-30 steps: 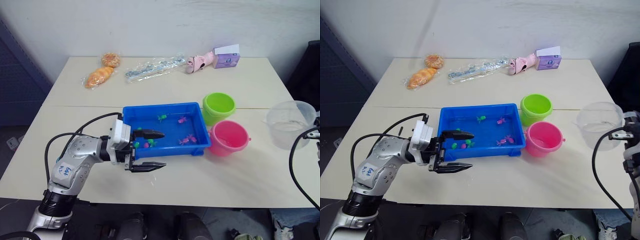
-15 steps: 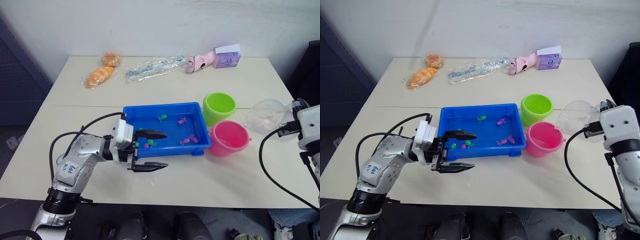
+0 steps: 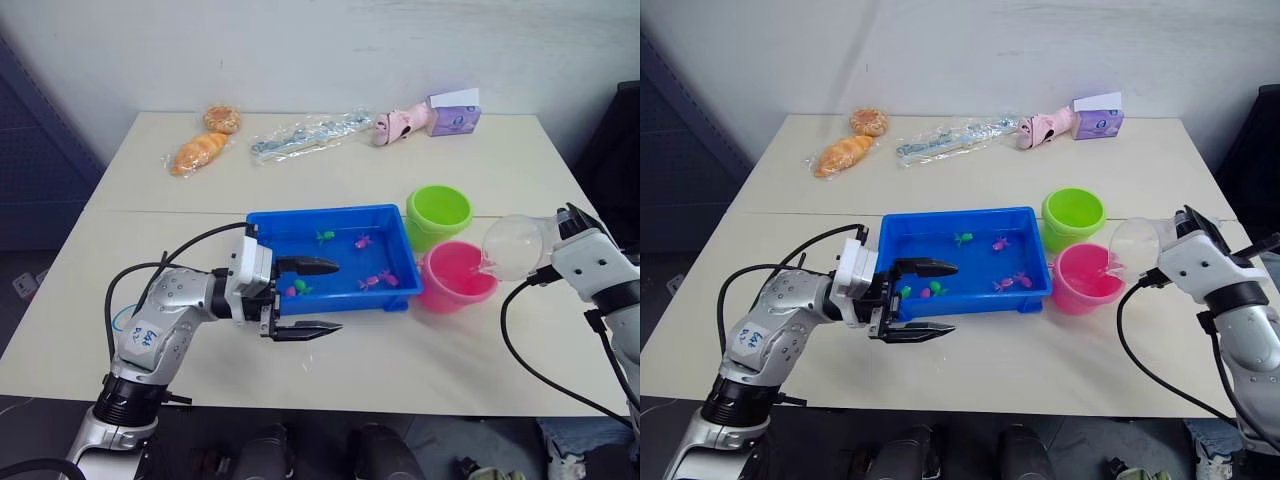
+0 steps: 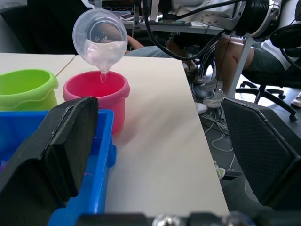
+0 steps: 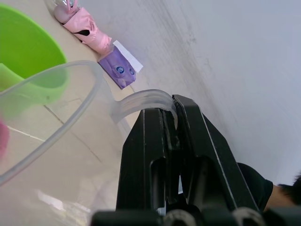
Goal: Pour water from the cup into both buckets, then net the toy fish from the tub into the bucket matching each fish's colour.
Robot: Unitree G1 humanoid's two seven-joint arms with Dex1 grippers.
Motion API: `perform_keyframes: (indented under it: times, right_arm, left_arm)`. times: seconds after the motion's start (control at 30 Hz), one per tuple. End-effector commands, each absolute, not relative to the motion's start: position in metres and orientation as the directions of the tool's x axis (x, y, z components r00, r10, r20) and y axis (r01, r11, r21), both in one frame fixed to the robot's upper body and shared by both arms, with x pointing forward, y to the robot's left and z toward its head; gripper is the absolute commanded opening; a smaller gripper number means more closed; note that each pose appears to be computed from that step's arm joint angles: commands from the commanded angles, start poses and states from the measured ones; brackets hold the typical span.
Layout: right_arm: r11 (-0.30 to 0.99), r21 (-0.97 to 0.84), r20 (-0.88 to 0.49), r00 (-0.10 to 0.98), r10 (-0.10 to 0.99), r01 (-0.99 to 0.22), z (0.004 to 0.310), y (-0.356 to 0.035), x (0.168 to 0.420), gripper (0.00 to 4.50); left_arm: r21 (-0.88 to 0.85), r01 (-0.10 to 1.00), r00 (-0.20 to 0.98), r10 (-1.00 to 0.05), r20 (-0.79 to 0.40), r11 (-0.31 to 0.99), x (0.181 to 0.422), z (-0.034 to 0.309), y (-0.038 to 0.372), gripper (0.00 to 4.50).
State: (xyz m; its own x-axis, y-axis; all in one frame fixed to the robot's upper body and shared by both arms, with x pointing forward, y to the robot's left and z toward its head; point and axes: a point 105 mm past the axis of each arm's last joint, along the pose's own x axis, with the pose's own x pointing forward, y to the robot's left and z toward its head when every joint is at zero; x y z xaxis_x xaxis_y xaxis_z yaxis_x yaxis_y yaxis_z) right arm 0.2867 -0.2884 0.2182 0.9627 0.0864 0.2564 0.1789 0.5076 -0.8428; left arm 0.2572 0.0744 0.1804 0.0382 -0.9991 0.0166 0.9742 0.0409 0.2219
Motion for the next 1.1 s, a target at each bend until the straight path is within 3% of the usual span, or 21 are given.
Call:
perform_keyframes:
  times: [0.03, 0.63, 0.93, 1.1]
  right_arm:
    - [0.483, -0.842, 0.327, 0.939, 0.102, 0.241, 0.236, -0.287, 0.283, 0.03]
    - [0.433, -0.865, 0.342, 0.93, 0.137, 0.254, 0.235, -0.287, 0.288, 0.03]
    - [0.688, -0.674, 0.37, 0.929, -0.004, 0.271, 0.232, -0.309, 0.282, 0.03]
    - [0.868, -0.388, 0.389, 0.909, -0.149, 0.308, 0.235, -0.332, 0.278, 0.03]
  left_arm:
    - [0.259, 0.965, 0.034, -0.999, 0.025, 0.039, 0.255, 0.187, 0.074, 4.5]
    - [0.27, 0.961, 0.053, -0.998, 0.026, 0.058, 0.256, 0.187, 0.075, 4.5]
    - [0.276, 0.957, 0.083, -0.996, 0.031, 0.088, 0.26, 0.187, 0.079, 4.5]
    - [0.258, 0.958, 0.118, -0.992, 0.042, 0.125, 0.265, 0.188, 0.081, 4.5]
